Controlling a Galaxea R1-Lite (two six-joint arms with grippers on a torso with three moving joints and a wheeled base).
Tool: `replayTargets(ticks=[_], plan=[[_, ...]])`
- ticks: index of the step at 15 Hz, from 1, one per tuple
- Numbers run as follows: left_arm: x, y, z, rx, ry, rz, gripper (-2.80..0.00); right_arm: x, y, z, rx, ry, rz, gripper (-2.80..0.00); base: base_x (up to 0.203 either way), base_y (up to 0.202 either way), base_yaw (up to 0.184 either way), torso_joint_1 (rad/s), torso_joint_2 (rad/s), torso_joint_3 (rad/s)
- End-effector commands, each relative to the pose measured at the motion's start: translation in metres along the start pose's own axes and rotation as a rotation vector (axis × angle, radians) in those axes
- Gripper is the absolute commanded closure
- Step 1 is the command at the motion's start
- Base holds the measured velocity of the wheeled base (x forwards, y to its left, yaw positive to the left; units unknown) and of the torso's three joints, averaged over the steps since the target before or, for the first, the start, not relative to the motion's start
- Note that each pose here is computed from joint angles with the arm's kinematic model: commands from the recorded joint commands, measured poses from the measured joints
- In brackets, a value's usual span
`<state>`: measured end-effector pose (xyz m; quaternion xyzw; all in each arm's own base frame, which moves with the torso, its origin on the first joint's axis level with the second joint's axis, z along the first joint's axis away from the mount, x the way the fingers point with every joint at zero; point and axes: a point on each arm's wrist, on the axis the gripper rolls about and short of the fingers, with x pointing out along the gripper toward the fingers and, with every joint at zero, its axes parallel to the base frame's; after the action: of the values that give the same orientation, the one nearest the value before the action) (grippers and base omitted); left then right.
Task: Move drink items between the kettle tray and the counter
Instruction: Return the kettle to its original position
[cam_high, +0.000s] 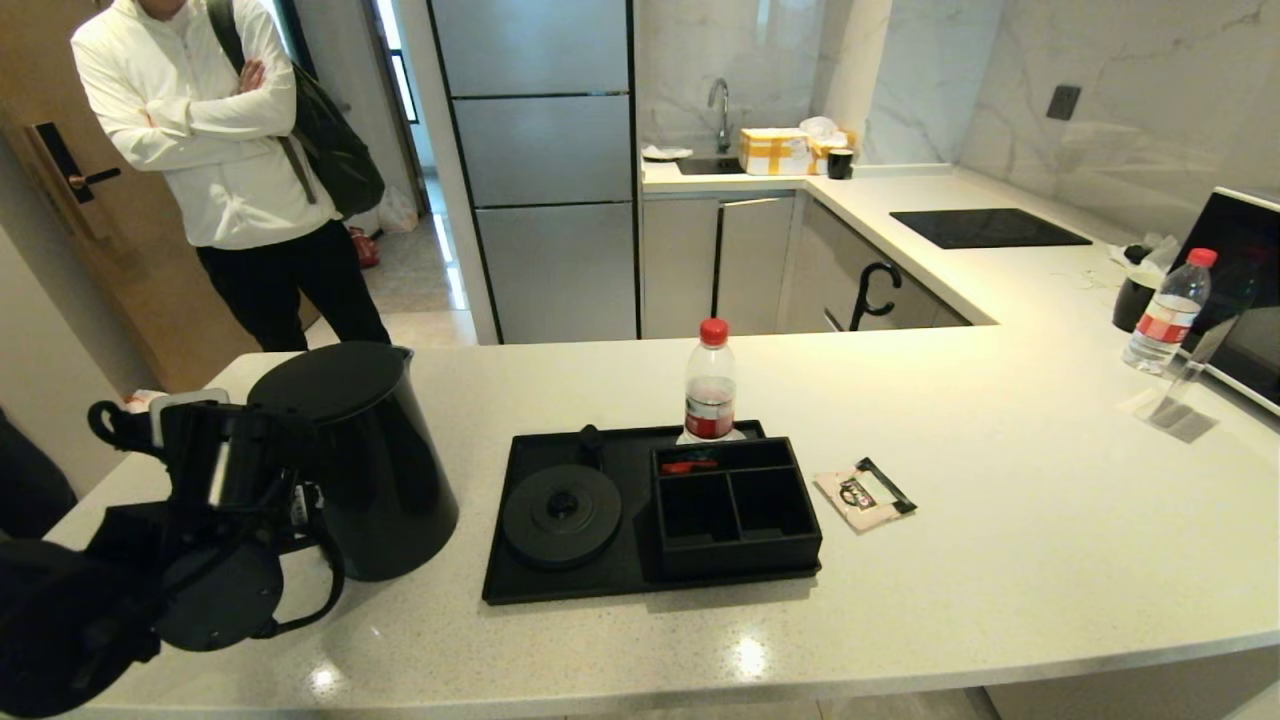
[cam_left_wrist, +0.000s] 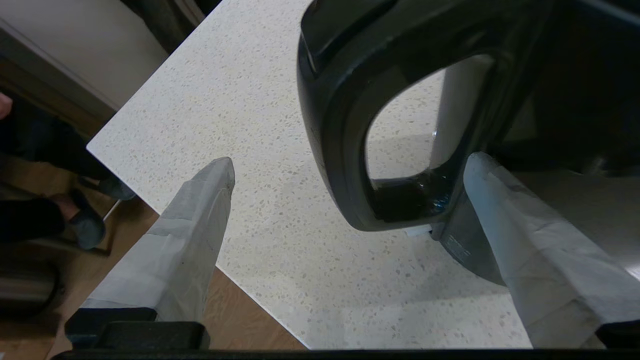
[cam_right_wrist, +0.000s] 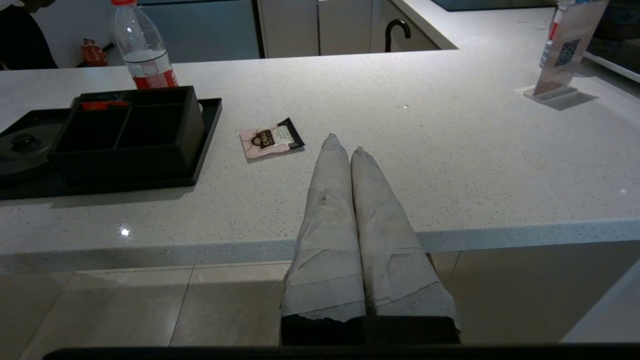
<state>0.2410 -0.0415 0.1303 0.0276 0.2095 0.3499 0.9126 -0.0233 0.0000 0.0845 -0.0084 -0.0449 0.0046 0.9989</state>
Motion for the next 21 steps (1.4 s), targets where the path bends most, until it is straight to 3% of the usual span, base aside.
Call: replayTargets(ticks=[1,7,12,21], plan=[[0.006,-0.003,-0.001,0.002,0.008,0.020,-2.80,0.002,0.000,-0.009,0.000,0.031,0.001,0.00,0.000,0.000,0.000,0.000,0.00,0.000],[0.019,0.001,0.005,-0.043,0.000,0.055,-2.80,0.002,0.000,-0.009,0.000,0.031,0.001,0.00,0.000,0.000,0.000,0.000,0.00,0.000],[0.004,0.016,0.013,-0.084,-0.036,0.033,-2.80,0.002,0.000,-0.009,0.000,0.031,0.001,0.00,0.000,0.000,0.000,0.000,0.00,0.000],[0.026,0.027,0.013,-0.107,0.022,0.026,-2.80,0.002,0.000,-0.009,0.000,0.031,0.001,0.00,0.000,0.000,0.000,0.000,0.00,0.000]])
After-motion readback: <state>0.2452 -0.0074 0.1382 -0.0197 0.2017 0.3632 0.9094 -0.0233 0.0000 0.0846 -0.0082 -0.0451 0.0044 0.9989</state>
